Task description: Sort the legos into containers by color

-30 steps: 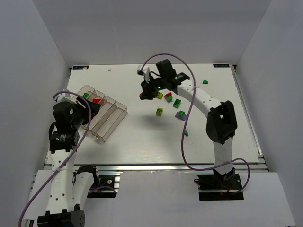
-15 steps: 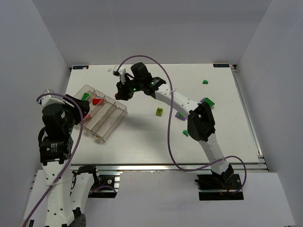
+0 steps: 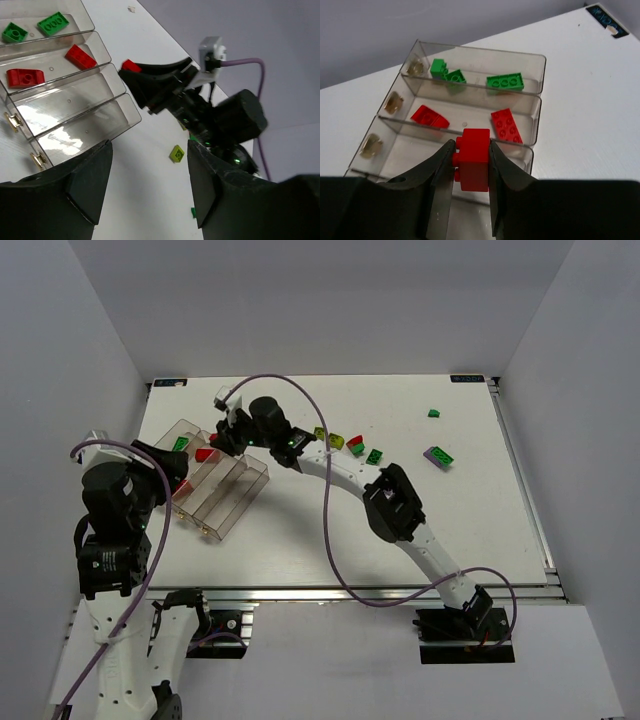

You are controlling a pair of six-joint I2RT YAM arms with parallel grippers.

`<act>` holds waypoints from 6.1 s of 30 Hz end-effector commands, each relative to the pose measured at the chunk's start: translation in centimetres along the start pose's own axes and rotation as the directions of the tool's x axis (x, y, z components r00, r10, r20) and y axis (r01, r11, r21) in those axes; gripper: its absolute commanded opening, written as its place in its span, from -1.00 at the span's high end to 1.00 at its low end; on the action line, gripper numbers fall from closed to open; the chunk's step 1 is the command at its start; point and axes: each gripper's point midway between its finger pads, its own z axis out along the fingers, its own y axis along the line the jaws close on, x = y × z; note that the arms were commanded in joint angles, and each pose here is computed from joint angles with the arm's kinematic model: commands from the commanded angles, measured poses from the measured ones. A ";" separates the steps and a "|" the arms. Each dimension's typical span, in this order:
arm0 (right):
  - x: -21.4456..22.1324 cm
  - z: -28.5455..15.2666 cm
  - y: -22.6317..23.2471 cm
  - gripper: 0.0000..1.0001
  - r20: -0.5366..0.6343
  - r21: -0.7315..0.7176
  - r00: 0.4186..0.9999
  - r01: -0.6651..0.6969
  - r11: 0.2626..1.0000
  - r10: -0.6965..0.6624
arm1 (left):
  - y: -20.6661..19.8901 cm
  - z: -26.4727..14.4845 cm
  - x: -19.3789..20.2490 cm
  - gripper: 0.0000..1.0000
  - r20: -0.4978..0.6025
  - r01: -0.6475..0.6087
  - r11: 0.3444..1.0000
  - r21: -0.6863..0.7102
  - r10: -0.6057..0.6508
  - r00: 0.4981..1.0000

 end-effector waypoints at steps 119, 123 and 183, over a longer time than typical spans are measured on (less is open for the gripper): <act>-8.8 -21.3 10.6 1.00 0.304 -0.335 0.942 0.243 0.910 -0.139 | -11.7 1.8 14.8 -0.34 -0.636 0.593 0.637 0.492 -0.201 0.745; -8.8 -21.3 10.6 1.00 0.304 -0.335 0.942 0.243 0.910 -0.139 | -11.7 2.0 14.8 -0.26 -0.637 0.592 0.638 0.492 -0.200 0.745; 1.8 -39.6 -5.5 -0.79 -0.113 0.316 0.994 0.044 0.948 -0.009 | 14.4 25.3 5.3 -0.45 -0.397 -0.382 0.777 -0.500 0.186 0.899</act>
